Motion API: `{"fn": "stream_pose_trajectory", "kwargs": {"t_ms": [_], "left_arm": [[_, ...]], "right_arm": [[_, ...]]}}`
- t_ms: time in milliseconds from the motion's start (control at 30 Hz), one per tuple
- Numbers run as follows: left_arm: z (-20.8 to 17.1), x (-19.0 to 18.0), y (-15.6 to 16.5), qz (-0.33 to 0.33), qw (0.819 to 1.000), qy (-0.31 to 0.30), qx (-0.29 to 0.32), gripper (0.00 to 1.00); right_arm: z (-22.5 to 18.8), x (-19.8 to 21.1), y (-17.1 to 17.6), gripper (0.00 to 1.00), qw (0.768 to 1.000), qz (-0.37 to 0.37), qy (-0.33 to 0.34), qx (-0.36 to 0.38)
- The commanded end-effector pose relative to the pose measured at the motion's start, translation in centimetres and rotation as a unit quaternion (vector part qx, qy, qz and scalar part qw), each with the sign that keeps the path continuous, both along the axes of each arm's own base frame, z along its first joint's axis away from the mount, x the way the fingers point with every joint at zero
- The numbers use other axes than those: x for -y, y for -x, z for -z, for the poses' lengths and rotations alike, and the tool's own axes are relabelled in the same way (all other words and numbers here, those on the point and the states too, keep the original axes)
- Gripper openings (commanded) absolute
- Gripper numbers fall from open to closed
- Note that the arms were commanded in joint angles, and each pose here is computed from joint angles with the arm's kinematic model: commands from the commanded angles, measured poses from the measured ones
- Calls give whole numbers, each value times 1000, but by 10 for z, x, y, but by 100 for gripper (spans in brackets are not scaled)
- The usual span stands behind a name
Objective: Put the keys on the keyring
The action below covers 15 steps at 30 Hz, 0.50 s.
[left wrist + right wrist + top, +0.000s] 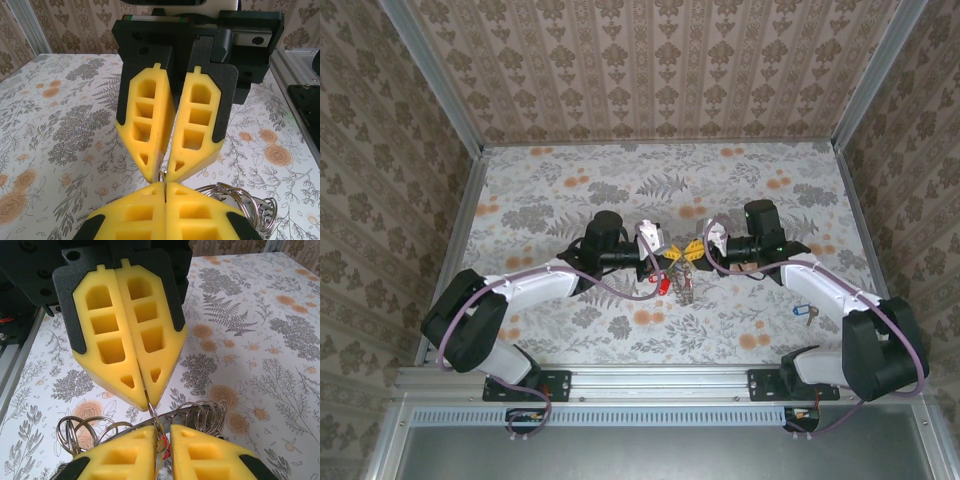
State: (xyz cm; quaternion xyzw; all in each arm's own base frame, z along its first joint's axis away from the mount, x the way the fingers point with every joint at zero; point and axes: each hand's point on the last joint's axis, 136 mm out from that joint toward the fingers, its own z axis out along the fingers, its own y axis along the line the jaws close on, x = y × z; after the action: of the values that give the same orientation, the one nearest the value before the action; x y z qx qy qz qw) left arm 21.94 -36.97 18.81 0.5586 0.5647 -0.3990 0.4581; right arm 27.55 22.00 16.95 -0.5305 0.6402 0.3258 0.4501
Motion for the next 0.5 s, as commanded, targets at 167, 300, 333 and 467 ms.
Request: {"fn": "stream_pose_trajectory", "kwargs": {"t_ms": [167,300,333,467], "left_arm": [[-25,5,3,16,999,27,24,0],[-16,1,-1,2,1000,1,30,6],[-14,0,-1,1,999,-11,32,8],[0,-6,-4,0,997,-70,39,15]], "right_arm": [[-12,-5,-3,6,1000,-15,-14,11],[-16,-3,-1,0,1000,-7,4,11],[-16,-2,1,0,1000,-5,15,13],[-16,4,6,0,997,7,71,20]]}}
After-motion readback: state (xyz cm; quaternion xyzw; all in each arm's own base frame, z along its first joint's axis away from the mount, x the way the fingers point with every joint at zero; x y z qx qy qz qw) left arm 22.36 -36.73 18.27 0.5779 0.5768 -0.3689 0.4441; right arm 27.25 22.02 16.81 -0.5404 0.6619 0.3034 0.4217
